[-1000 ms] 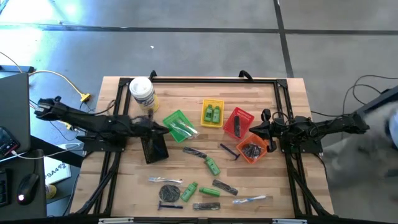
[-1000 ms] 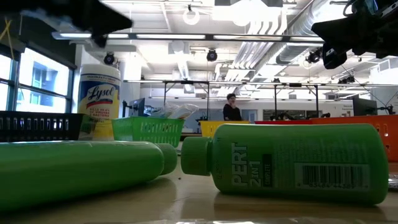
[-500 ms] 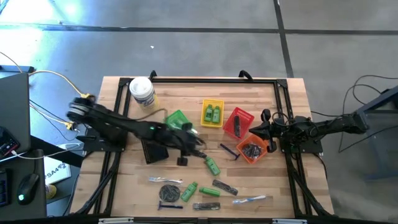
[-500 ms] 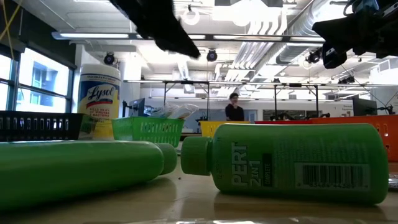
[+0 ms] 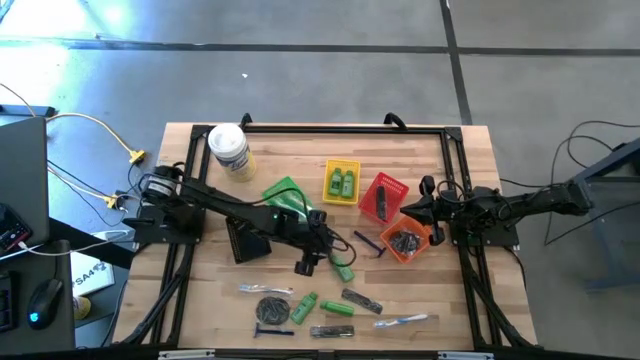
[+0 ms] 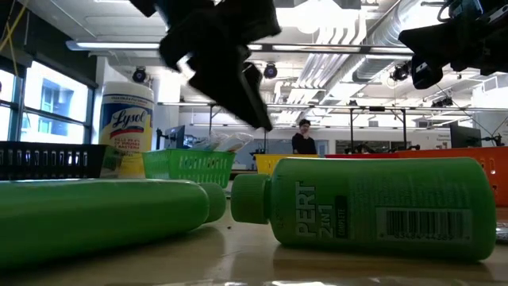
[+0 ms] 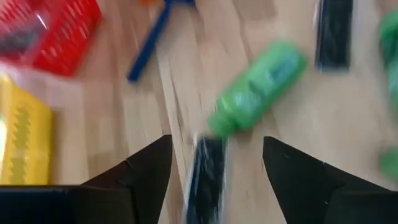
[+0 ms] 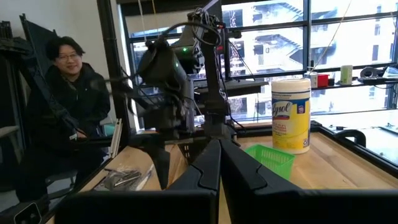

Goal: Pick & Place Travel size toiletries

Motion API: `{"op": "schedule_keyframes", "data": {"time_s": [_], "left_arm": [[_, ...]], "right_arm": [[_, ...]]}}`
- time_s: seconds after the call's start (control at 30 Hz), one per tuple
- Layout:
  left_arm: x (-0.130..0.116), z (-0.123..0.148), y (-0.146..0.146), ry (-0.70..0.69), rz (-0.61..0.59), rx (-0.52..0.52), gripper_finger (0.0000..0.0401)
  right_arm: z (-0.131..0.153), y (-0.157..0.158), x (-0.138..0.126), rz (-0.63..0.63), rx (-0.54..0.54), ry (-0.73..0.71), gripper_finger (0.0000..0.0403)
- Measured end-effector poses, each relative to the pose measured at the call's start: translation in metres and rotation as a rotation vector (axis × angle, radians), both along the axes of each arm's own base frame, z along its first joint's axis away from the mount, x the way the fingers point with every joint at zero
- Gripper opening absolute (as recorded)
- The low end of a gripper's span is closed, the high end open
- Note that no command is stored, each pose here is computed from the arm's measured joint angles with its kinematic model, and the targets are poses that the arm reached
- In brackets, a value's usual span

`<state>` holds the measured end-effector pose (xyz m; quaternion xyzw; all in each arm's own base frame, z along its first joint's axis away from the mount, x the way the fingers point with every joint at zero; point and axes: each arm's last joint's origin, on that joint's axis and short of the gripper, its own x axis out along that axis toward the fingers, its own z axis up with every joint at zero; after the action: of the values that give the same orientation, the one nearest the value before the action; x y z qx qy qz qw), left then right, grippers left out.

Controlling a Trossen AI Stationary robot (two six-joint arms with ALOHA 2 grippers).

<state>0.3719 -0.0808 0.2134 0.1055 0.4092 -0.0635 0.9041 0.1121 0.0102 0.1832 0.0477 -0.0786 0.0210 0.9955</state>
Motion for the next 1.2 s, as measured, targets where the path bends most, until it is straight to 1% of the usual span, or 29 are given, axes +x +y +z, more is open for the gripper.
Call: {"op": "schedule_keyframes", "data": {"time_s": [0.1, 0.2, 0.27, 0.33, 0.4, 0.67, 0.8, 0.87, 0.93, 1.03, 1.13, 1.2], "left_arm": [[0.000, -0.006, -0.001, 0.041, -0.018, -0.011, 0.0244], [-0.005, -0.017, 0.000, 0.135, -0.022, 0.002, 0.0244], [-0.002, -0.021, -0.001, 0.129, -0.030, 0.006, 0.0244], [-0.004, -0.023, 0.000, 0.153, -0.040, 0.018, 0.0244], [-0.002, -0.022, -0.001, 0.135, -0.041, 0.015, 0.0244], [-0.004, -0.023, -0.003, 0.147, -0.035, 0.031, 0.0244], [-0.006, -0.022, -0.010, 0.150, -0.064, 0.036, 0.0244], [-0.014, -0.016, -0.017, 0.162, -0.110, 0.058, 0.0244], [-0.022, -0.006, -0.029, 0.145, -0.152, 0.071, 0.0244], [-0.037, 0.005, -0.046, 0.151, -0.168, 0.070, 0.0244], [-0.051, 0.015, -0.062, 0.159, -0.127, 0.007, 0.0244], [-0.060, 0.019, -0.072, 0.182, -0.097, -0.066, 0.0244]], "right_arm": [[-0.001, 0.000, 0.000, -0.002, -0.004, 0.006, 0.0004], [-0.001, 0.000, 0.000, -0.003, -0.008, 0.006, 0.0004], [-0.001, 0.000, 0.000, -0.007, -0.020, 0.007, 0.0004], [-0.001, 0.000, 0.000, -0.010, -0.023, 0.007, 0.0004], [-0.001, 0.000, 0.000, -0.011, -0.024, 0.008, 0.0004], [-0.001, 0.000, 0.001, -0.007, -0.023, 0.008, 0.0004], [0.000, 0.000, 0.001, -0.010, -0.017, -0.001, 0.0004], [0.000, 0.000, 0.001, -0.003, 0.000, -0.002, 0.0004], [0.000, 0.000, 0.001, -0.003, 0.004, -0.002, 0.0004], [0.001, 0.000, 0.001, -0.002, 0.005, -0.009, 0.0004], [0.000, 0.001, 0.001, 0.030, -0.002, -0.005, 0.0004], [-0.001, 0.002, 0.002, 0.075, -0.015, 0.005, 0.0004]]}}
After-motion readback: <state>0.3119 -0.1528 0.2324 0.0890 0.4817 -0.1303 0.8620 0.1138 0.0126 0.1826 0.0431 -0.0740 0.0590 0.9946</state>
